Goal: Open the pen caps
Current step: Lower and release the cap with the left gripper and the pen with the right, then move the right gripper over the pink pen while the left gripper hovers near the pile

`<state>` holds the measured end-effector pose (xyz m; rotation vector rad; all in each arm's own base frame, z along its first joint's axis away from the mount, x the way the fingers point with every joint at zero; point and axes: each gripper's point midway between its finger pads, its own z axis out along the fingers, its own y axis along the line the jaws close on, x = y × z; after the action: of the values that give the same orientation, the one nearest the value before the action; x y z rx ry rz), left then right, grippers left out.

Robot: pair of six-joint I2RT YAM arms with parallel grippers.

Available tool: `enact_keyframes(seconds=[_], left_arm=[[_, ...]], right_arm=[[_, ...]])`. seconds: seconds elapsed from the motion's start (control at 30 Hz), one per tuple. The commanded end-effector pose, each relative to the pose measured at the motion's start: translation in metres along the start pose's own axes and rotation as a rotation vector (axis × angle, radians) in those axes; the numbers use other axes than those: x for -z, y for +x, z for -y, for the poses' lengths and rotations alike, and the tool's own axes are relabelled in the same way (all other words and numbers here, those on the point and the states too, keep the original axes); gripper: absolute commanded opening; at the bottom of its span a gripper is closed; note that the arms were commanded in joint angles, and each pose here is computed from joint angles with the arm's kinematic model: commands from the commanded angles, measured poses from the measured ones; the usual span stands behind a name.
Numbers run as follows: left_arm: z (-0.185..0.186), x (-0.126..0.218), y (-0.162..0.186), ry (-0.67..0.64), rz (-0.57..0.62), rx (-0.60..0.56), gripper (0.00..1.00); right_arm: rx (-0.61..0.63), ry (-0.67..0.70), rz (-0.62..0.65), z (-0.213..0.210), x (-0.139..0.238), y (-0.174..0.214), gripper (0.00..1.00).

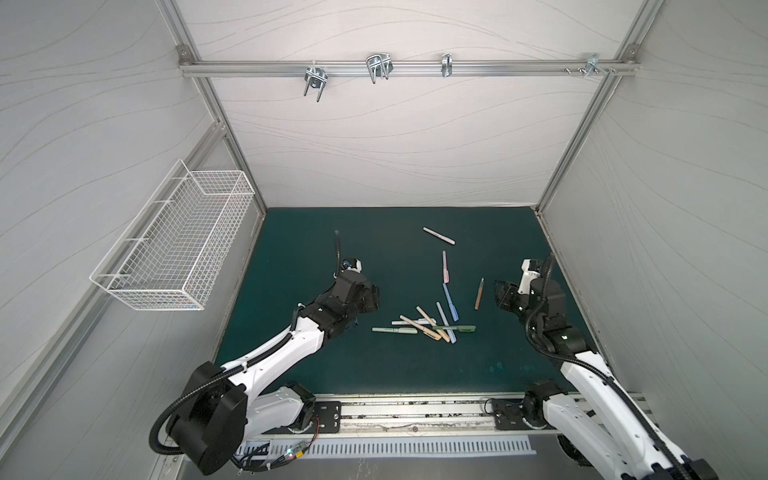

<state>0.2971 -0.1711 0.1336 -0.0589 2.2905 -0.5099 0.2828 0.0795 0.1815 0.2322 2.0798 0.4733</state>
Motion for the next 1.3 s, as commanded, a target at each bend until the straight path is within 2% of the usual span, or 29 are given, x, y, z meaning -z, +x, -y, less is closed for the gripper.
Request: enact_keyframes(seconds=[0.0, 0.17, 0.27, 0.37, 0.43, 0.67, 1.0, 1.27], left_arm=[[0.037, 0.008, -0.010, 0.187, 0.057, -0.055, 0.66], [0.045, 0.006, -0.006, 0.231, 0.038, -0.059, 0.66], [0.053, 0.003, -0.002, 0.276, 0.013, -0.062, 0.66], [0.066, 0.001, 0.003, 0.349, -0.015, -0.069, 0.66], [0.072, 0.001, 0.005, 0.386, -0.027, -0.072, 0.66], [0.073, -0.001, 0.007, 0.393, -0.035, -0.064, 0.66], [0.074, 0.003, 0.005, 0.403, -0.026, -0.063, 0.66], [0.091, 0.008, 0.009, 0.510, -0.045, -0.062, 0.65]], right_arm=[[0.027, -0.043, -0.091, -0.017, 0.003, 0.004, 0.45], [0.039, -0.049, -0.275, -0.033, -0.020, 0.016, 0.40], [0.119, -0.020, -0.370, -0.049, -0.037, 0.028, 0.41], [0.208, 0.028, -0.438, -0.063, -0.056, 0.038, 0.44], [0.223, 0.055, -0.477, -0.067, -0.070, 0.043, 0.45], [0.255, 0.129, -0.587, -0.073, -0.118, 0.057, 0.44], [0.299, 0.242, -0.659, -0.070, -0.173, 0.068, 0.42], [0.316, 0.306, -0.668, -0.067, -0.204, 0.066, 0.39]])
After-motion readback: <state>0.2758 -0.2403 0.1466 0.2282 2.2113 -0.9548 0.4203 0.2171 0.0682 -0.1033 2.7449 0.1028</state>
